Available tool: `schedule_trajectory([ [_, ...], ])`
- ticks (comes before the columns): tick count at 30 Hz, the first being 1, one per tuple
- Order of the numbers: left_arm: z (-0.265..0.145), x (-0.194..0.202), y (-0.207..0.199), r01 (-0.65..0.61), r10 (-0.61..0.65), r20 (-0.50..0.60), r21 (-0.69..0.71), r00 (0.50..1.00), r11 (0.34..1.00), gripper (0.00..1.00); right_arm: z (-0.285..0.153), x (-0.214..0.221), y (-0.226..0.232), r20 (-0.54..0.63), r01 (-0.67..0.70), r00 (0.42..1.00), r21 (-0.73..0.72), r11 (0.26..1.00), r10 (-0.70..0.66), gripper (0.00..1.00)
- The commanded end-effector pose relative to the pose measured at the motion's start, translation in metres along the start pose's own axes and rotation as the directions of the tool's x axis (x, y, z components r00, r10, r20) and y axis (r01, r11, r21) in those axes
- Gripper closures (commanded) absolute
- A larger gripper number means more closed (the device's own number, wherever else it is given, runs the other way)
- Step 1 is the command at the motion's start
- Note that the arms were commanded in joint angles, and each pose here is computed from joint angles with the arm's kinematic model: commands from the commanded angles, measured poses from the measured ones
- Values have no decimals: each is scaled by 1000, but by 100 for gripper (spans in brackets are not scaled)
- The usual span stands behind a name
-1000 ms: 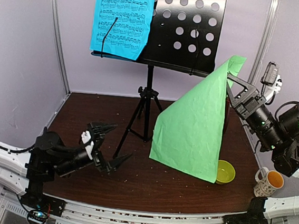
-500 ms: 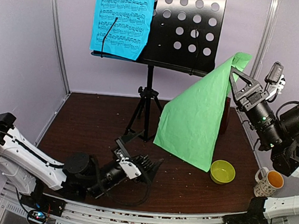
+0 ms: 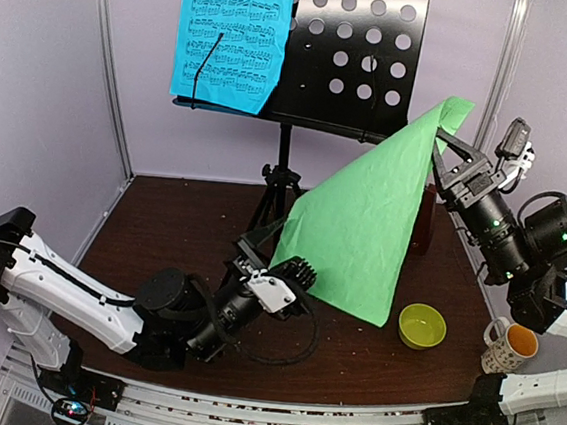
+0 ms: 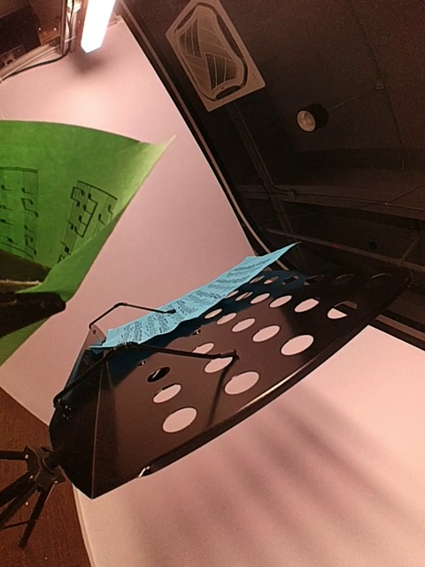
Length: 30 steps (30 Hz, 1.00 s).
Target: Set up the instrument practice props
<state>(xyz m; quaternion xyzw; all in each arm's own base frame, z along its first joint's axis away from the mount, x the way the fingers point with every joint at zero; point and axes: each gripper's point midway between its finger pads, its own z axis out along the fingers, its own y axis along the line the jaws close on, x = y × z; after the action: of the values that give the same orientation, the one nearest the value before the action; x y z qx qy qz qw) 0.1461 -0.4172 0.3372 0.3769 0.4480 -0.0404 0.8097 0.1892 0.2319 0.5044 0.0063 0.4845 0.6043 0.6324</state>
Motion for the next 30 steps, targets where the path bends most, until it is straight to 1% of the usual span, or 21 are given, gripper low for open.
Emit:
schedule_trajectory([
  [1,8,-3,2,-55,56,-12,23,998,998,13,-2,-1,2,11,-21,1000,-23,1000,21,100],
  [3,8,0,6,-59,59,-19,7,998,998,14,-1,-1,3,6,-23,1000,-27,999,24,100],
  [5,7,-2,13,-56,56,-13,-6,998,998,20,-1,2,1,0,-20,1000,-22,1000,20,100],
  [10,-8,-14,45,31,-29,38,-58,999,998,52,-11,17,-13,-39,19,999,10,1000,-19,100],
  [11,-11,-16,52,50,-47,44,-63,998,997,61,-13,21,-16,-54,30,998,12,999,-29,100],
  [13,-15,-19,58,74,-73,52,-32,996,997,85,-16,30,-18,-83,42,996,3,999,-42,100],
  [14,-16,-21,62,98,-97,60,-13,994,995,92,-18,35,-20,-100,48,994,2,999,-48,100],
  [16,-19,-21,69,146,-147,54,31,988,989,100,-21,45,-23,-133,57,989,-4,998,-57,100],
  [17,-21,-23,81,183,-185,51,41,981,982,100,-23,50,-24,-154,68,986,-9,998,-69,98],
  [18,-22,-21,85,229,-232,35,71,972,971,100,-24,55,-26,-176,92,980,-11,996,-92,93],
  [19,-25,-21,91,255,-259,24,103,966,961,100,-26,62,-30,-207,121,971,-5,993,-119,84],
  [20,-28,-18,92,275,-277,-8,136,961,952,100,-29,65,-33,-233,153,961,0,988,-149,71],
  [21,-33,-16,98,292,-290,-36,156,956,944,100,-34,69,-37,-264,187,948,8,982,-178,55],
  [22,-37,-14,104,307,-301,-58,172,952,936,100,-39,73,-40,-293,222,933,12,975,-209,41],
  [23,-43,-10,105,317,-304,-96,202,948,927,100,-44,75,-43,-319,258,917,12,966,-241,31],
  [24,-47,-14,117,344,-332,-93,201,939,917,100,-51,80,-49,-359,302,891,15,953,-277,23],
  [25,-53,-12,119,357,-338,-120,230,934,905,100,-57,82,-53,-384,340,870,13,941,-309,15],
  [26,-57,-15,126,375,-353,-132,235,926,897,100,-62,82,-56,-408,377,848,15,926,-339,8],
  [27,-61,-17,130,385,-359,-146,251,922,888,100,-66,84,-58,-432,411,823,5,912,-369,3],
  [28,-64,-19,131,389,-355,-166,275,920,879,100,-70,86,-60,-456,442,797,-7,897,-396,0],
  [30,-69,-22,128,384,-327,-216,332,920,861,100,-74,90,-59,-517,493,732,-49,868,-445,0],
])
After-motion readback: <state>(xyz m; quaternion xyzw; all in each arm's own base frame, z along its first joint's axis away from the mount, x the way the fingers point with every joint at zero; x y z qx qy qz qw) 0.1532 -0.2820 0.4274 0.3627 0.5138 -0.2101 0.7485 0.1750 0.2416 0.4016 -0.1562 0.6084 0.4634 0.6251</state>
